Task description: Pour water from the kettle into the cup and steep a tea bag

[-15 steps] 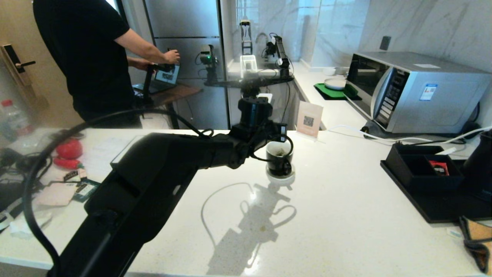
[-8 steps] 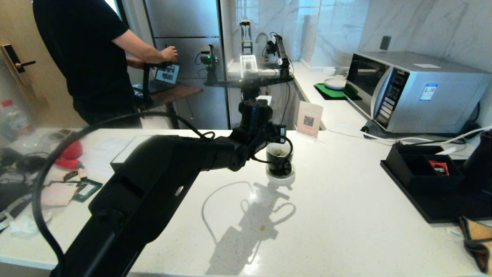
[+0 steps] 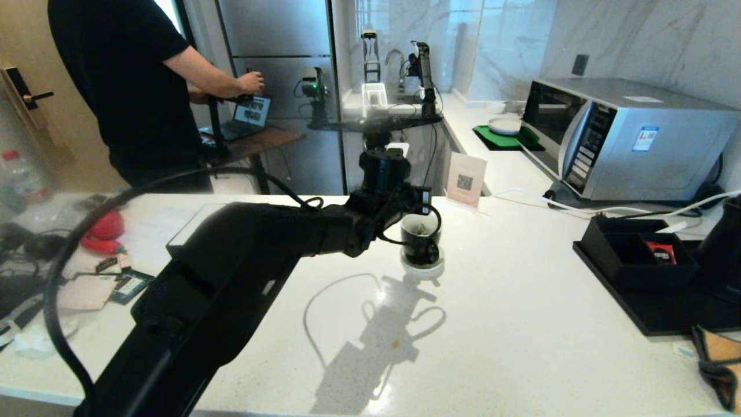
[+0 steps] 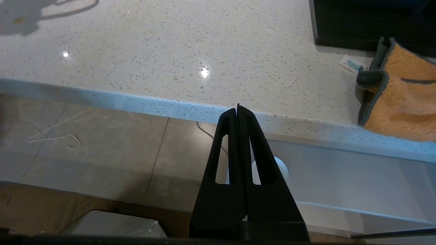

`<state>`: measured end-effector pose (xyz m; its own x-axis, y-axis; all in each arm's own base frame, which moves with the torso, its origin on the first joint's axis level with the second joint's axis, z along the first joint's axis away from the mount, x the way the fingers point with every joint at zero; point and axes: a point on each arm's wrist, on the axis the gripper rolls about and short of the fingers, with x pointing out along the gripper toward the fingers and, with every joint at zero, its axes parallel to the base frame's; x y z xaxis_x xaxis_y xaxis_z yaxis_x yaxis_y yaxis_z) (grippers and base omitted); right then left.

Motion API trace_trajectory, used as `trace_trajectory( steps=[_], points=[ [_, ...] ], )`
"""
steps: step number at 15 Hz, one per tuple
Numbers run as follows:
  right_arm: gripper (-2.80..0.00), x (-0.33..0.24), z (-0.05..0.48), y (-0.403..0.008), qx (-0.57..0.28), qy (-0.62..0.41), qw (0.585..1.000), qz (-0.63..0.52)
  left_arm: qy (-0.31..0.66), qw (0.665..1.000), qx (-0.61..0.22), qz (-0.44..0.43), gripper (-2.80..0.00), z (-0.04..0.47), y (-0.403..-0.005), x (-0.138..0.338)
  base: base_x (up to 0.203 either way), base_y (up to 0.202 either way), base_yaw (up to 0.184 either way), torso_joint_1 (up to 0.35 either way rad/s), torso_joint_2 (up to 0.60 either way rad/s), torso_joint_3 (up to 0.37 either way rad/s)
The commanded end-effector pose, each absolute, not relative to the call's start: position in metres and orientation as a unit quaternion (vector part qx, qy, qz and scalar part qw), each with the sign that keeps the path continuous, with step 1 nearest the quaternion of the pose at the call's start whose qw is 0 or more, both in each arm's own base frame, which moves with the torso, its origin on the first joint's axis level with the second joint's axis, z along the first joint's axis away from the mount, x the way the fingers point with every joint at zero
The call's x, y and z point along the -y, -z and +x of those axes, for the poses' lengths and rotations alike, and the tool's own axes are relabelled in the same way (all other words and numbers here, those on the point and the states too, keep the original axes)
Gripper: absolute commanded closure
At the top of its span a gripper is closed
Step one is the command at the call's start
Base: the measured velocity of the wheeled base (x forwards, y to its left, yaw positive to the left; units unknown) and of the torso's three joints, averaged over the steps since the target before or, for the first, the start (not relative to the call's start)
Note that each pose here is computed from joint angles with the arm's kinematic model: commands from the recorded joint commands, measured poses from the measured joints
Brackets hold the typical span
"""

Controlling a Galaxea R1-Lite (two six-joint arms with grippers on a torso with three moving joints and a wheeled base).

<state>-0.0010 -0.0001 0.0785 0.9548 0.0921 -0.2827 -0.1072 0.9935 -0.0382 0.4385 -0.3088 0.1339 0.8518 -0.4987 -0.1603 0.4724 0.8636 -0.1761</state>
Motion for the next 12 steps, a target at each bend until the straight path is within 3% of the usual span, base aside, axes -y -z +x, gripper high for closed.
trace_trajectory(
  steps=[1,8,12],
  points=[
    [0.00,0.000,-0.001,-0.079,-0.143,-0.049,0.988,-0.017,0.255,0.961,-0.086,-0.072,0.00,0.434,-0.152,0.306,0.000,0.000,0.000,0.000,0.00,0.000],
    [0.00,0.000,-0.001,-0.079,-0.143,-0.049,0.988,-0.016,0.270,0.958,-0.038,-0.087,0.00,0.412,-0.209,0.302,0.000,0.000,0.000,0.000,0.00,0.000],
    [0.00,0.000,-0.001,-0.079,-0.143,-0.049,0.988,-0.016,0.271,0.959,-0.025,-0.075,0.00,0.408,-0.222,0.299,0.000,0.000,0.000,0.000,0.00,0.000]
  ],
)
